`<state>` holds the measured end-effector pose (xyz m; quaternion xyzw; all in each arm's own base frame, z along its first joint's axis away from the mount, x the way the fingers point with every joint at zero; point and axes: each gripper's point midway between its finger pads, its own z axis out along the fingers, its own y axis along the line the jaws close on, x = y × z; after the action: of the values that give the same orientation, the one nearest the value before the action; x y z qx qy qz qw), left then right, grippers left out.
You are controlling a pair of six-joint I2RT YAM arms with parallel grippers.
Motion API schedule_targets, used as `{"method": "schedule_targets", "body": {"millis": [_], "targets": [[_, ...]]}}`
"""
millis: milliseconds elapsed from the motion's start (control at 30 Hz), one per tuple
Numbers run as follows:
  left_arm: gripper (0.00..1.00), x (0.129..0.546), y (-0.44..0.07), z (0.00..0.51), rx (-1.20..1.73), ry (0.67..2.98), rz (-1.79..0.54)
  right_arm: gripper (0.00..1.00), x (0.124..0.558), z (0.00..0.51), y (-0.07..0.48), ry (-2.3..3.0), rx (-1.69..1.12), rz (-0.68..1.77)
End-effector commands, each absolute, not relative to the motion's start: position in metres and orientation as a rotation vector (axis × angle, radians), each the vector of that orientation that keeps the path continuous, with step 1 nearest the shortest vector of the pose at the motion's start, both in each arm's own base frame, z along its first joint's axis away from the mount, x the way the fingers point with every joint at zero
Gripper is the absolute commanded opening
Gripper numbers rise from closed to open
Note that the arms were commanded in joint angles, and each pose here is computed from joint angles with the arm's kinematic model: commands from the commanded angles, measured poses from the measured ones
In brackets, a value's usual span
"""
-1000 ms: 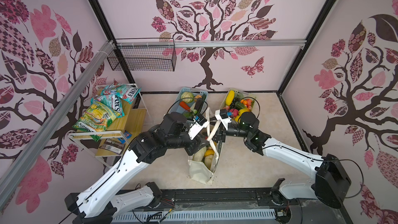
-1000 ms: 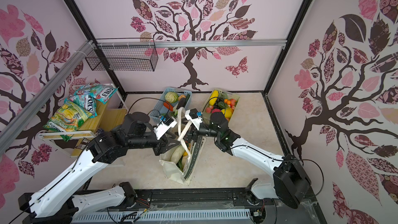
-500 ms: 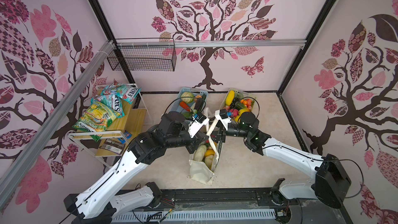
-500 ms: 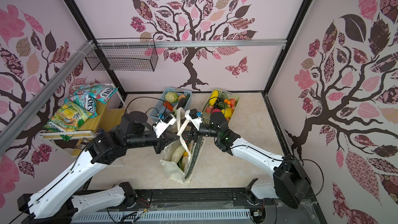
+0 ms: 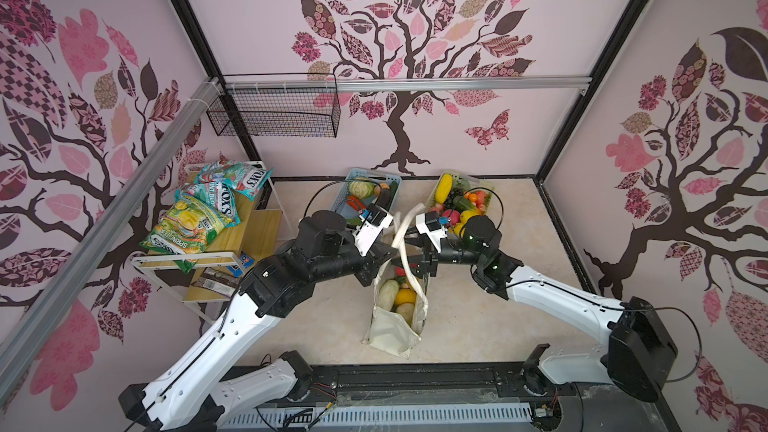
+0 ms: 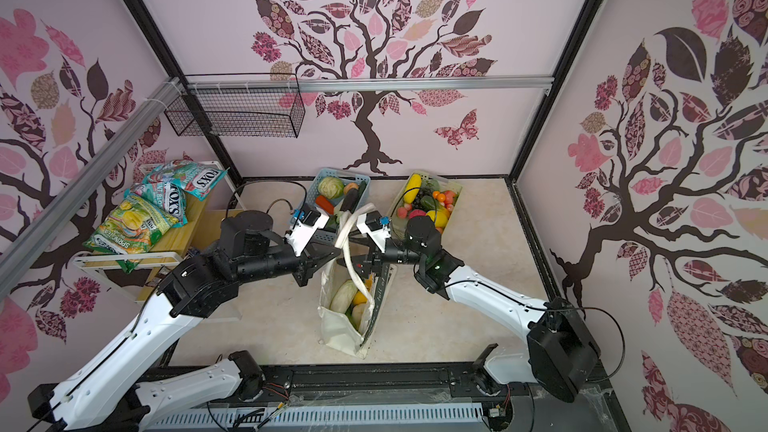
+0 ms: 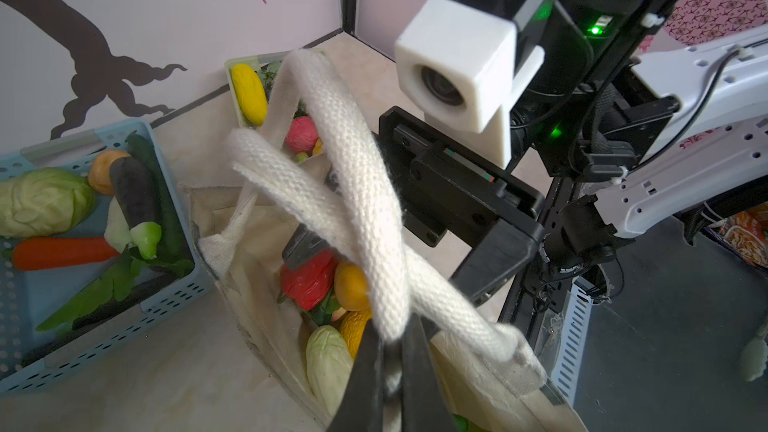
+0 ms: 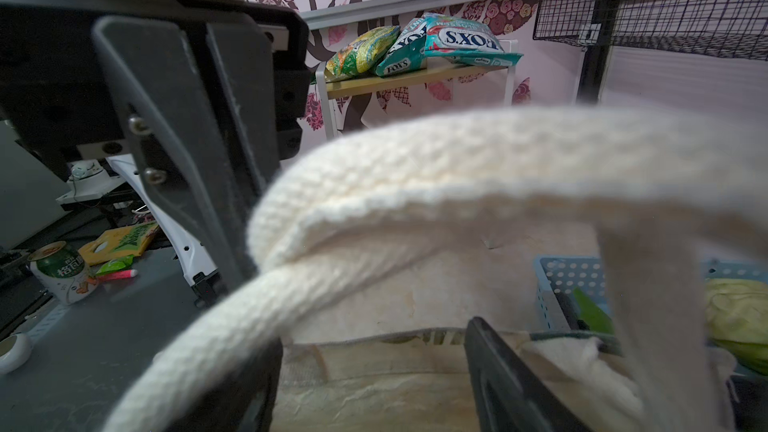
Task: Place the food into the grocery bag and tie it
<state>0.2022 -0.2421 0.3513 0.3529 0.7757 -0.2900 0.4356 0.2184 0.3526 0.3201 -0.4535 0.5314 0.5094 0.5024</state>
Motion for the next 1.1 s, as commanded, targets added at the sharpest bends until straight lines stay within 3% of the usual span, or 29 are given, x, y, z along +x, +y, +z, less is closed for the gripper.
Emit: {"method": "schedule_targets", "body": {"millis": [0, 433, 700, 900, 1067], "targets": [[0.01, 0.210, -0.245, 0.352, 0.845, 1.913, -0.735, 0.73, 0.196, 0.351, 0.343, 1.152, -1.110, 1.272], [0.07, 0.216, -0.260, 0.350, 0.867, 1.915, -0.793, 0.74, 0.191, 0.344, 0.355, 1.207, -1.118, 1.349], [0.09, 0.216, -0.262, 0.348, 0.871, 1.919, -0.802, 0.67, 0.201, 0.348, 0.363, 1.232, -1.059, 1.392], [0.20, 0.213, -0.259, 0.355, 0.860, 1.898, -0.803, 0.63, 0.205, 0.346, 0.366, 1.246, -1.039, 1.399], [0.29, 0.211, -0.254, 0.357, 0.855, 1.891, -0.793, 0.52, 0.207, 0.346, 0.366, 1.241, -1.021, 1.406]]}}
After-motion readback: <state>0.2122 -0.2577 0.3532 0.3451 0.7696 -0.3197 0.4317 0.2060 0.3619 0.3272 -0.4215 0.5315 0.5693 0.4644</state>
